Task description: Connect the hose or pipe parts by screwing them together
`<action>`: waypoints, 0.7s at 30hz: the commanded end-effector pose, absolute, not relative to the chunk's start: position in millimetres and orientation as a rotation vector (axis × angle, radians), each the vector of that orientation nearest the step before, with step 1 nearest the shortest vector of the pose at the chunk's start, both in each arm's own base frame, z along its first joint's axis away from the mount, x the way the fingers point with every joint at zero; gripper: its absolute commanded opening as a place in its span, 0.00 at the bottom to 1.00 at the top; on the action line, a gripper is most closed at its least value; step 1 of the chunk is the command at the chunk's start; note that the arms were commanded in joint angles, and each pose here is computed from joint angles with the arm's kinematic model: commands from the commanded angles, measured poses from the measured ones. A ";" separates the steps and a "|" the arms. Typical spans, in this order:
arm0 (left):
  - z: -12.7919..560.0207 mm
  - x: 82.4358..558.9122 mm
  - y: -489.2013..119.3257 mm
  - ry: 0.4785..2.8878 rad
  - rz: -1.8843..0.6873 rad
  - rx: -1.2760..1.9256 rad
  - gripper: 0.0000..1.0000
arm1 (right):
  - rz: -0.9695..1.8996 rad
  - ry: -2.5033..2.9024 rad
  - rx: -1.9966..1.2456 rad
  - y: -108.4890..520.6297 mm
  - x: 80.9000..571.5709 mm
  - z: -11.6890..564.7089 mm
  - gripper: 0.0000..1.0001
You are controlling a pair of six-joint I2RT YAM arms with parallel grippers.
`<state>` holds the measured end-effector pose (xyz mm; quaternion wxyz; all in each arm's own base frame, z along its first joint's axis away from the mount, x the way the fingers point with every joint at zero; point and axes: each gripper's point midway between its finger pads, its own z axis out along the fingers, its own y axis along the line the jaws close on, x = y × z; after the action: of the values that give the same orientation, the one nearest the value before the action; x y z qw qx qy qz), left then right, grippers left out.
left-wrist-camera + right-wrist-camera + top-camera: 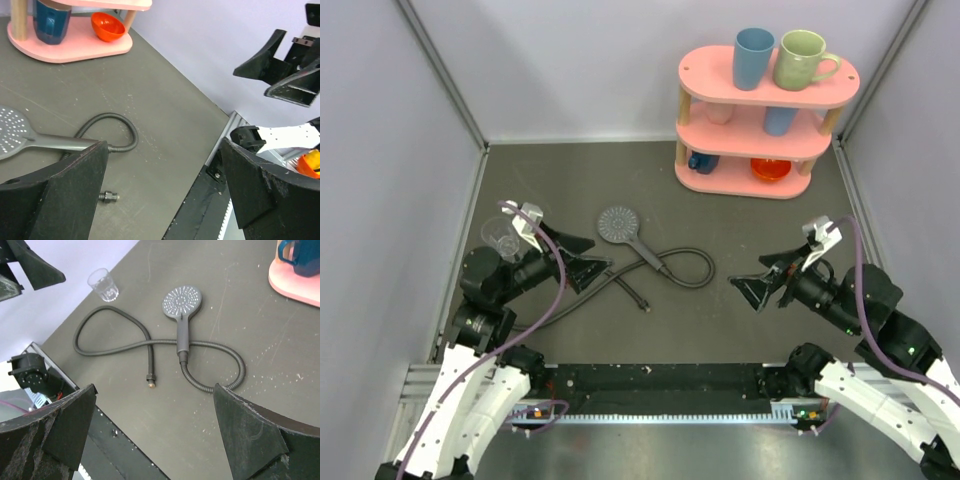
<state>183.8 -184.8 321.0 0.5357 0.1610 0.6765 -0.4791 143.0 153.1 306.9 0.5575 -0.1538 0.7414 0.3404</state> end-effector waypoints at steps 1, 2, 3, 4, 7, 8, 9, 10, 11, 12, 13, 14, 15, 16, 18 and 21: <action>333.3 167.6 -188.9 1.522 -1.203 0.434 0.99 | 0.823 1.739 -0.326 153.8 144.9 306.8 0.99; 333.9 167.3 -188.4 1.517 -1.199 0.434 0.99 | 0.825 1.738 -0.324 153.9 145.0 306.5 0.99; 334.2 167.0 -188.4 1.515 -1.199 0.435 0.99 | 0.826 1.741 -0.322 154.1 145.0 305.5 0.99; 335.2 165.1 -188.6 1.510 -1.201 0.445 0.99 | 0.826 1.741 -0.324 154.4 145.0 305.2 0.99; 337.5 163.1 -187.7 1.503 -1.202 0.439 0.99 | 0.828 1.733 -0.322 153.2 144.1 307.7 0.99; 338.3 162.0 -187.3 1.497 -1.198 0.443 0.99 | 0.830 1.732 -0.323 153.0 143.5 308.3 0.99; 337.7 161.8 -186.8 1.499 -1.195 0.441 0.99 | 0.831 1.727 -0.322 153.0 143.5 309.3 0.99; 339.3 161.1 -186.2 1.493 -1.190 0.442 0.99 | 0.831 1.728 -0.319 152.5 143.2 308.9 0.99; 339.0 160.8 -186.1 1.495 -1.190 0.441 0.99 | 0.834 1.723 -0.320 152.4 142.8 310.2 0.99; 339.0 160.7 -185.8 1.494 -1.188 0.441 0.99 | 0.833 1.725 -0.320 152.2 142.6 309.5 0.99; 339.3 160.3 -185.8 1.494 -1.190 0.439 0.99 | 0.830 1.727 -0.321 152.3 143.1 308.5 0.99; 339.3 160.3 -185.8 1.494 -1.190 0.439 0.99 | 0.843 1.729 -0.334 154.4 141.1 307.8 0.99; 340.3 159.5 -185.8 1.492 -1.192 0.440 0.99 | 0.850 1.733 -0.344 156.0 140.1 306.3 0.99; 340.9 158.8 -186.0 1.491 -1.195 0.443 0.99 | 0.854 1.736 -0.344 156.3 139.4 305.6 0.99; 341.7 157.8 -186.4 1.489 -1.198 0.449 0.99 | 0.857 1.733 -0.345 156.4 139.0 306.2 0.99; 345.8 156.3 -186.2 1.478 -1.197 0.454 0.99 | 0.855 1.730 -0.342 155.6 139.0 306.8 0.99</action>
<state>164.0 -185.6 326.7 0.5385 0.1707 0.6541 -0.5030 140.1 155.2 295.3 0.5444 -0.1502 0.7482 0.3484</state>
